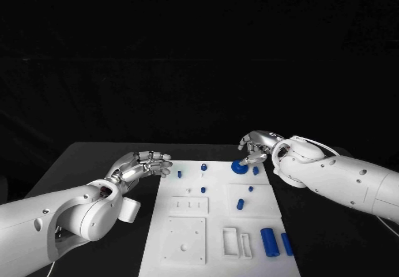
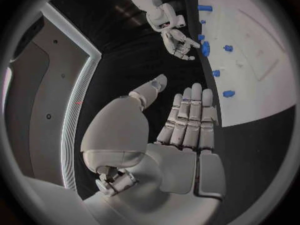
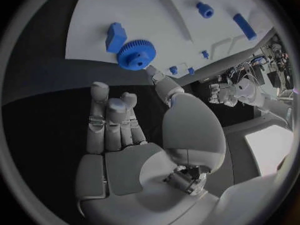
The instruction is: Assemble the parts on the task board
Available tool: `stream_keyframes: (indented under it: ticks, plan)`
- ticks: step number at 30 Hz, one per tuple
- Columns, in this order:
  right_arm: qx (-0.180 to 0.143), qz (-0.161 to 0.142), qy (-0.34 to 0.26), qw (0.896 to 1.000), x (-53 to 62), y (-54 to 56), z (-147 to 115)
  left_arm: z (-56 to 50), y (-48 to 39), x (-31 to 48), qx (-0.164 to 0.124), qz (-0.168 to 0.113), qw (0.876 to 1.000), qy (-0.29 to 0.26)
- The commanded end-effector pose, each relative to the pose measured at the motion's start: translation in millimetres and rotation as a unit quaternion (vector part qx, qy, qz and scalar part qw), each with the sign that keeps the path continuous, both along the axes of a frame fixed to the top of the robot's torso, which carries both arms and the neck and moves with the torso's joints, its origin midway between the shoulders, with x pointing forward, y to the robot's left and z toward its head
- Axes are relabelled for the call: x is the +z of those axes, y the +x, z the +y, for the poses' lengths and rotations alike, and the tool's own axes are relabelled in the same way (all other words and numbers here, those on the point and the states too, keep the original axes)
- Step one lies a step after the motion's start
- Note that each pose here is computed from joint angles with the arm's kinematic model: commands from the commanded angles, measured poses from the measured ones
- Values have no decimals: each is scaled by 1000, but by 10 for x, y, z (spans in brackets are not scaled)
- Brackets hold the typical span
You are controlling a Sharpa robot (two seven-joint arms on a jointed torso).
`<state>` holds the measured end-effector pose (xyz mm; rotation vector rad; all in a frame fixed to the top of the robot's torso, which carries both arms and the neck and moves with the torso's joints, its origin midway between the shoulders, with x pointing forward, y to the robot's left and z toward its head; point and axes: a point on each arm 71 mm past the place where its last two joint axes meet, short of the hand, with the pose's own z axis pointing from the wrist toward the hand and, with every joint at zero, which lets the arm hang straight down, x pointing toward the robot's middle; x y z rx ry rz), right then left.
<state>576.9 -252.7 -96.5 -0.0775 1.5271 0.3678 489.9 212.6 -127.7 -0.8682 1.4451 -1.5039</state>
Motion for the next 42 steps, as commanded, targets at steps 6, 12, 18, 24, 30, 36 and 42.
stream_keyframes:
  ticks: [6, 12, 18, 24, 30, 36, 42]
  plan:
    - [14, 66, -8, 998, -98, 23, 9, -23, 11, 21, -6, -8, 1000, -2]
    - [14, 72, -10, 997, -111, 32, 0, -28, 20, 19, -6, -8, 1000, -2]
    - [18, 78, -12, 997, -132, 38, 11, -30, 20, 19, -6, -8, 1000, -2]
    - [20, 88, -15, 996, -172, 45, 19, -26, 21, 19, -6, -9, 1000, -2]
    - [21, 99, -18, 995, -227, 47, 34, -18, 22, 19, -5, -8, 1000, -2]
    - [19, 107, -25, 994, -261, 48, 16, -16, 21, 19, -5, -8, 1000, -2]
    - [19, 111, -28, 993, -288, 43, 10, -13, 28, 17, -5, -8, 1000, -1]
